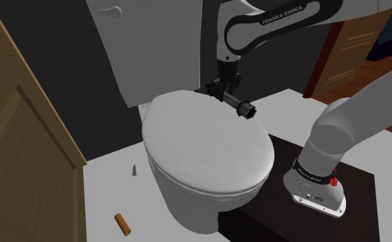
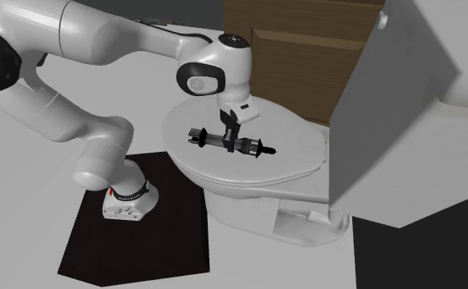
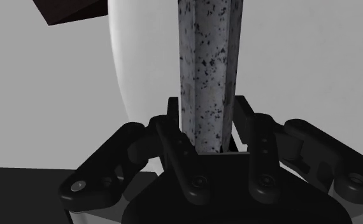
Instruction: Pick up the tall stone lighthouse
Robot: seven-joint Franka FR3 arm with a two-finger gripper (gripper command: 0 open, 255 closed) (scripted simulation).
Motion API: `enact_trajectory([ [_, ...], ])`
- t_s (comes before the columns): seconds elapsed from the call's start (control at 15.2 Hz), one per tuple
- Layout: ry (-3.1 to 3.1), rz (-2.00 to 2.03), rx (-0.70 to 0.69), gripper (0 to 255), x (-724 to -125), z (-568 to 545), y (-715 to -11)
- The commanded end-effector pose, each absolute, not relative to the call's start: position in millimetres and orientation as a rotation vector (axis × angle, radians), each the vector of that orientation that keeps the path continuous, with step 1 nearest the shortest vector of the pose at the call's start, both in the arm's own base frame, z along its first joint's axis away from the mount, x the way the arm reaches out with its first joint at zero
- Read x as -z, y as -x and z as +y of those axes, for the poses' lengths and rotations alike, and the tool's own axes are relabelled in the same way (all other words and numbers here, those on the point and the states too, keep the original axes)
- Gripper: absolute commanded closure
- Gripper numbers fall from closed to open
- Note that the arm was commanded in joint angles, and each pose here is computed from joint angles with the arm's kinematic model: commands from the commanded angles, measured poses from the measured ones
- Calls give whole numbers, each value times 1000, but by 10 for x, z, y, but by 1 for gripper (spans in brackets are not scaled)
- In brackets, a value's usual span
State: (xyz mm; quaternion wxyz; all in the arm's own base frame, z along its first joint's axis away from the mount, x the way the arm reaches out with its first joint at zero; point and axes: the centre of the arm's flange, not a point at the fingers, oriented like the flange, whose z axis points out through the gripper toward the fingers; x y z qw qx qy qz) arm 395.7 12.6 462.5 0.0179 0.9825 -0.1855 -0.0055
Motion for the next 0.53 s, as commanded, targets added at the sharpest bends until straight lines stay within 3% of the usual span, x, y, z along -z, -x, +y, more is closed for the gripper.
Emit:
enact_trajectory([
  [0.0,-3052,-576,17,255,-4738,130,-3961],
  [0.46,-3052,-576,17,255,-5010,130,-3961],
])
